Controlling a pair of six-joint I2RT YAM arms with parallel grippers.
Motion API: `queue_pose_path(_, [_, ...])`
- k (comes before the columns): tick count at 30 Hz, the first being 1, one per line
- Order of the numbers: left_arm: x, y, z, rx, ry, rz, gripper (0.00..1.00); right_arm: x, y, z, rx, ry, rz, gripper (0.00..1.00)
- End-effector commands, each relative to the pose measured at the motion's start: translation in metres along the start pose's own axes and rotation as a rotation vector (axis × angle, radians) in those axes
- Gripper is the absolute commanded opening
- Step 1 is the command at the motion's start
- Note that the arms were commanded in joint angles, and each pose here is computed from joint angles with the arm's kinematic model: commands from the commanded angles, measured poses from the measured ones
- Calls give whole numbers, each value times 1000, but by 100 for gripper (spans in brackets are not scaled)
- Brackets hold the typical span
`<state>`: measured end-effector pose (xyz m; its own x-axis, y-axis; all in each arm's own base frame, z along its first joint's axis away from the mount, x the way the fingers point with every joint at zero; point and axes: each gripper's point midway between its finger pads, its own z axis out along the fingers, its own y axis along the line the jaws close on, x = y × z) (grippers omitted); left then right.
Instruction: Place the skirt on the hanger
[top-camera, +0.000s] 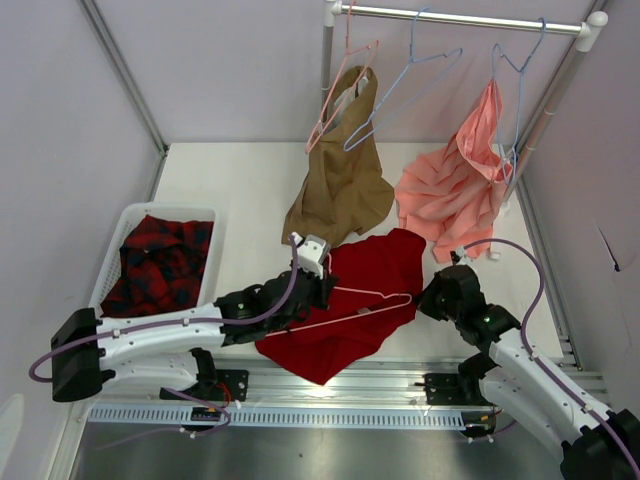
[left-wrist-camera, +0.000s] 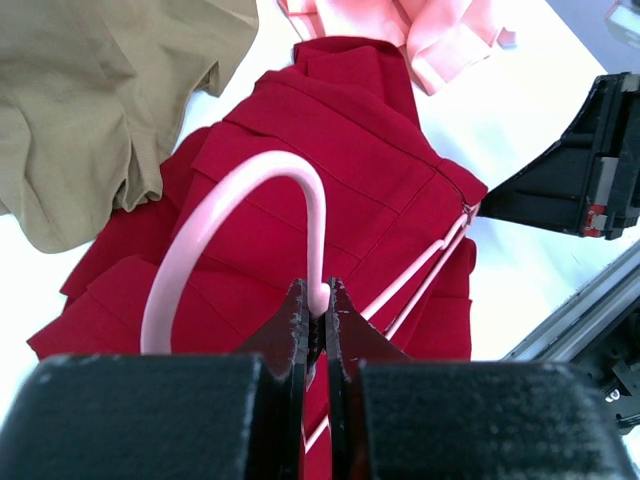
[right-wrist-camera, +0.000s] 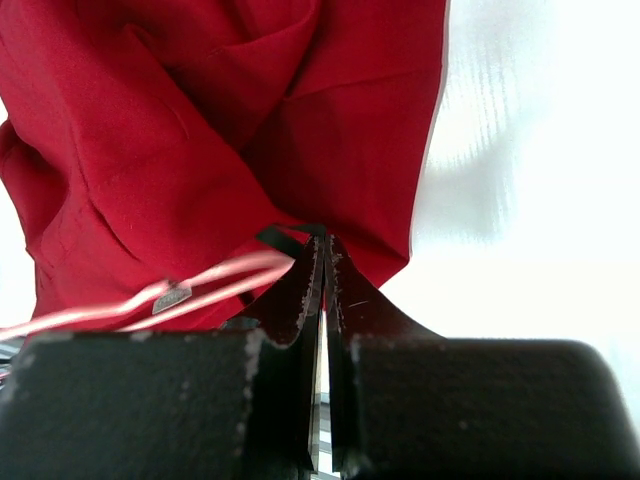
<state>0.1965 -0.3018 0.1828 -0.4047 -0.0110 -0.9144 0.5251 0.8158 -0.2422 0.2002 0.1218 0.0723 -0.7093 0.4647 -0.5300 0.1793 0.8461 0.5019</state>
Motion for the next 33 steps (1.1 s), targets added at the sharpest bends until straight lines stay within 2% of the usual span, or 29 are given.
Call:
queue_pose_path(1, [-36, -5, -10, 24, -95, -24, 0, -11, -1, -2, 28, -31, -20, 0])
queue_pose_path(6, [-32, 2, -15, 9, -87, -3, 0, -19, 5, -1, 26, -47, -32, 0])
queue_pose_path(14, [-45, -4, -6, -1, -113, 14, 0, -24, 12, -6, 16, -52, -52, 0])
queue_pose_path(23, [-31, 0, 3, -21, -93, 34, 0, -26, 21, -11, -10, -42, -57, 0])
queue_pose_path(33, [-48, 0, 0, -40, -134, 31, 0, -19, 18, -10, -8, -16, -63, 0])
